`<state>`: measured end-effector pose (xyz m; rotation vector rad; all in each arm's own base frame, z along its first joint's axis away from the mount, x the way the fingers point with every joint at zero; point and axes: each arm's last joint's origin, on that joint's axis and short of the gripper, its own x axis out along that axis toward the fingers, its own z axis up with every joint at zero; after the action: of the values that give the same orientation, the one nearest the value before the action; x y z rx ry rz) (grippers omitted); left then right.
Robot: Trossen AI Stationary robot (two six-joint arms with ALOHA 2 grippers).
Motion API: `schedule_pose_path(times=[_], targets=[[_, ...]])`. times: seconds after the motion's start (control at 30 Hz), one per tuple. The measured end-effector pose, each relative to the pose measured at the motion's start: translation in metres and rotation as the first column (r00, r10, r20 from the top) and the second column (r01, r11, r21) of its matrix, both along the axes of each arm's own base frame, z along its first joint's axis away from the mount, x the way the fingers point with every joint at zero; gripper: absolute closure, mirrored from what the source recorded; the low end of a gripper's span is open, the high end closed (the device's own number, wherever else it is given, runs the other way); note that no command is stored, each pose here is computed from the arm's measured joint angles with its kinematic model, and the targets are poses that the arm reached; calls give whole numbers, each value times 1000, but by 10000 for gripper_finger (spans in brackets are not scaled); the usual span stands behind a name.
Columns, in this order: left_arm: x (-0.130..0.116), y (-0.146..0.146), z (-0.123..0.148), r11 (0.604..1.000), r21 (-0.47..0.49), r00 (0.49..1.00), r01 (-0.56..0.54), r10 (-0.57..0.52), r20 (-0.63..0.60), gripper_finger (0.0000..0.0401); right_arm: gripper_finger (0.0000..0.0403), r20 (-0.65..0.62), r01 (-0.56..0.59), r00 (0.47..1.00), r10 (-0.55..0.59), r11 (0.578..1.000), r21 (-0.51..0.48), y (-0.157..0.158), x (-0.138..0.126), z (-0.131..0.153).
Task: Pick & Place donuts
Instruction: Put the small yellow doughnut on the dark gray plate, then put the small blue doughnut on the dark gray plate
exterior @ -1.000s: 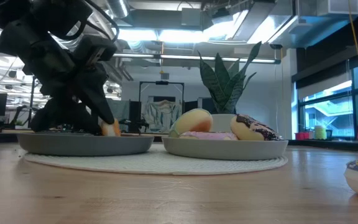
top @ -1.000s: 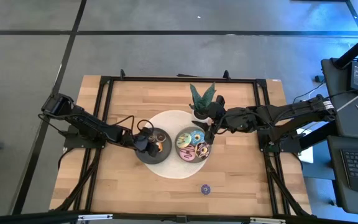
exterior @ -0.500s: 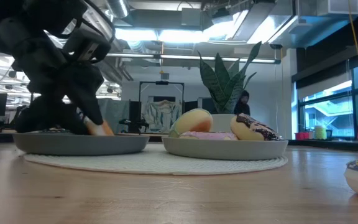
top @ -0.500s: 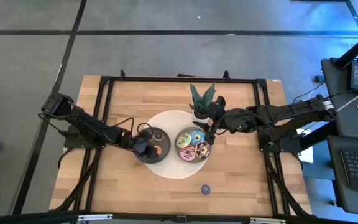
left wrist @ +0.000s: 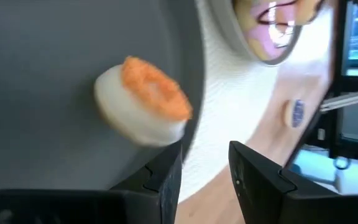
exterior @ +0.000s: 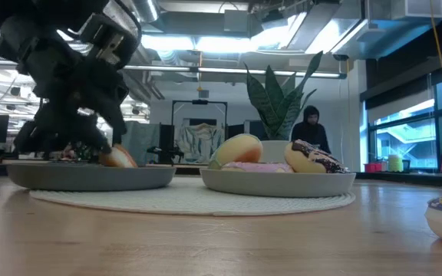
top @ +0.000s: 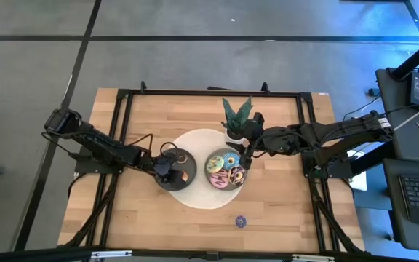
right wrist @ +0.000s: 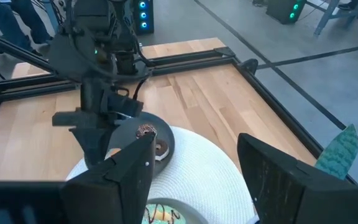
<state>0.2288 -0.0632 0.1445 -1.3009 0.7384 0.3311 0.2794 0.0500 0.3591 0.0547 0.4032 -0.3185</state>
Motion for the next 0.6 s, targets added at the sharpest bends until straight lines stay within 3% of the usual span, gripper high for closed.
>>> schedule_pose_path(times=[0.17, 0.27, 0.43, 0.6], targets=[[-3, 0, 15, 999, -32, 998, 22, -20, 62, 273, 176, -42, -44, 998, 45, 999, 25, 1, -1, -4], [-6, 1, 25, 999, -16, 993, 32, -30, 118, 274, 177, -113, -103, 987, 113, 990, 93, 3, -5, -10], [-5, 5, 41, 994, 101, 964, -51, 23, 264, 273, 174, -255, -198, 934, 252, 956, 218, 9, -10, -25], [1, 8, 55, 955, 246, 904, -164, 46, 424, 274, 178, -390, -233, 864, 318, 940, 250, 26, -10, -44]])
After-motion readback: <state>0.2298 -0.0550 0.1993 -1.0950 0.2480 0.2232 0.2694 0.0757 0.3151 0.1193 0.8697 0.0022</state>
